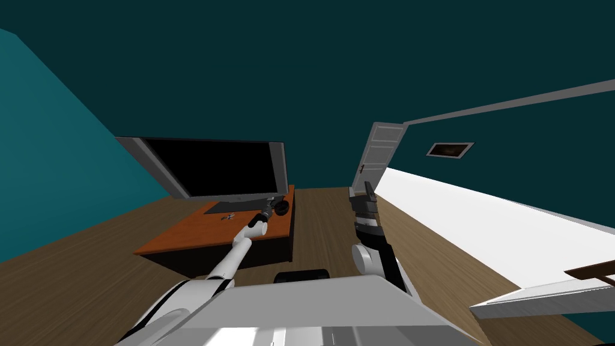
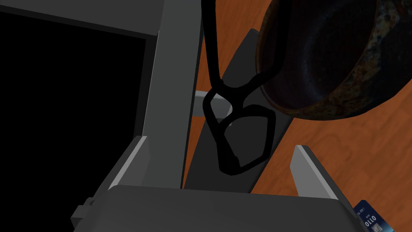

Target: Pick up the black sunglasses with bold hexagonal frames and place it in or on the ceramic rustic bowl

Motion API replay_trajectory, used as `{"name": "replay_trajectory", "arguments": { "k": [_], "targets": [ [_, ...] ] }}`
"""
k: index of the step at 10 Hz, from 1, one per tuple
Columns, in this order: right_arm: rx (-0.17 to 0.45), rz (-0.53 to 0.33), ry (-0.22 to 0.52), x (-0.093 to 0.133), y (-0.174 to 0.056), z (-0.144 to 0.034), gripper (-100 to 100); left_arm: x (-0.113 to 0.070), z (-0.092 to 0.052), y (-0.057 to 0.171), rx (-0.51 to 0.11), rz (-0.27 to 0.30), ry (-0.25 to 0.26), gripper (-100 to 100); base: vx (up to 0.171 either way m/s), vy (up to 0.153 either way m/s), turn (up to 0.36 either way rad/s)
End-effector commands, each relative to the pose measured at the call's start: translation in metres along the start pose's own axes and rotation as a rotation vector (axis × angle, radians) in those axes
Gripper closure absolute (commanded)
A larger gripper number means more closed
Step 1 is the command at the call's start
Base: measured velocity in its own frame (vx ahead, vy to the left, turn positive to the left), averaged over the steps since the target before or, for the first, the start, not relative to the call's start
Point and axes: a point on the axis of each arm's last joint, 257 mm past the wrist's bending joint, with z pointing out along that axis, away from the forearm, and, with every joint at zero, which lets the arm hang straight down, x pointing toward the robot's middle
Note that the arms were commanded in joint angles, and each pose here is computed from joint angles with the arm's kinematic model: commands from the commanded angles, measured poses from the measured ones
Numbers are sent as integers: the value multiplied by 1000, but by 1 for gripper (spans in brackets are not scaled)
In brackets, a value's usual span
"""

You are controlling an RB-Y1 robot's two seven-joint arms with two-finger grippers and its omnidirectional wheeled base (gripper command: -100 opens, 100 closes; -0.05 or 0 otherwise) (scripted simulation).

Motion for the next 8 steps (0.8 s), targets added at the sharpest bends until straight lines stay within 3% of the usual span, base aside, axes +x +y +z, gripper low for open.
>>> {"name": "replay_trajectory", "arguments": {
  "k": [1,2,3,4,8],
  "targets": [
    [0,0,0,0,0,0,0,0,0,0,0,0,0,-100,0,0,0],
    [0,0,0,0,0,0,0,0,0,0,0,0,0,-100,0,0,0],
    [0,0,0,0,0,0,0,0,0,0,0,0,0,0,0,0,0],
    [0,0,0,0,0,0,0,1,5,-15,2,2,2,-100,-35,-24,19],
    [0,0,0,0,0,0,0,3,13,-46,6,7,7,-100,-53,-34,16]
  ]
}}
